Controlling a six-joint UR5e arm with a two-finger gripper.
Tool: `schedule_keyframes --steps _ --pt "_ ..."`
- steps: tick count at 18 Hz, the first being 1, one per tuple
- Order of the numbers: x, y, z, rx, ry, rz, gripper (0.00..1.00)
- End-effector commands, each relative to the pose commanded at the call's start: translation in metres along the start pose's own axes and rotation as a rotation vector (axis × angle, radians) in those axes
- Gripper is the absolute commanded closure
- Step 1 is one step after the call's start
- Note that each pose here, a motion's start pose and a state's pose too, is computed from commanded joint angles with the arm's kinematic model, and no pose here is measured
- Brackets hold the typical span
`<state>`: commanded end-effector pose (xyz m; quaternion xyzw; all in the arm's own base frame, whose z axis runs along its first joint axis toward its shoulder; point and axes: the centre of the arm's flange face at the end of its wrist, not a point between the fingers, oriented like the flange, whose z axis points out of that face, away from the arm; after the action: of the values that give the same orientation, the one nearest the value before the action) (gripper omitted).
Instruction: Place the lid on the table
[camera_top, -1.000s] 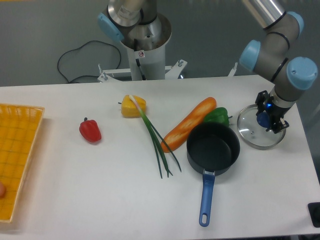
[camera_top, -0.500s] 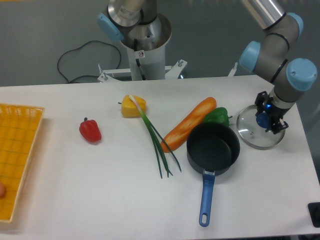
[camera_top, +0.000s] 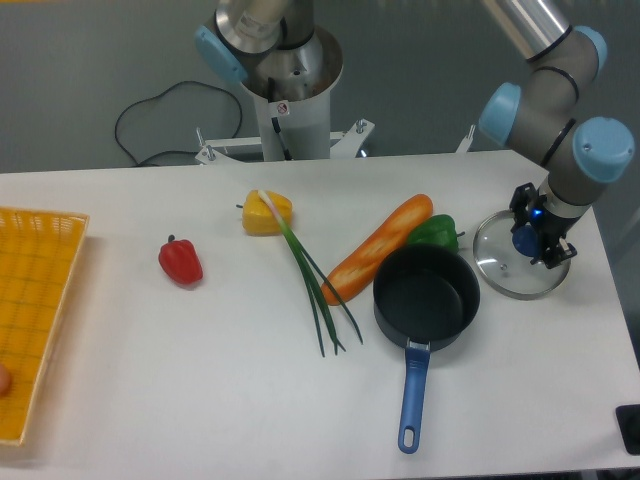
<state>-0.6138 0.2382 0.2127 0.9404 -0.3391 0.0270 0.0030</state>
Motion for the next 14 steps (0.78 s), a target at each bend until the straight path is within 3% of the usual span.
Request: schedule_keyframes --steps 14 --pt "-0.0006 -0.0007 0.0029 0.001 0.005 0.003 0.32"
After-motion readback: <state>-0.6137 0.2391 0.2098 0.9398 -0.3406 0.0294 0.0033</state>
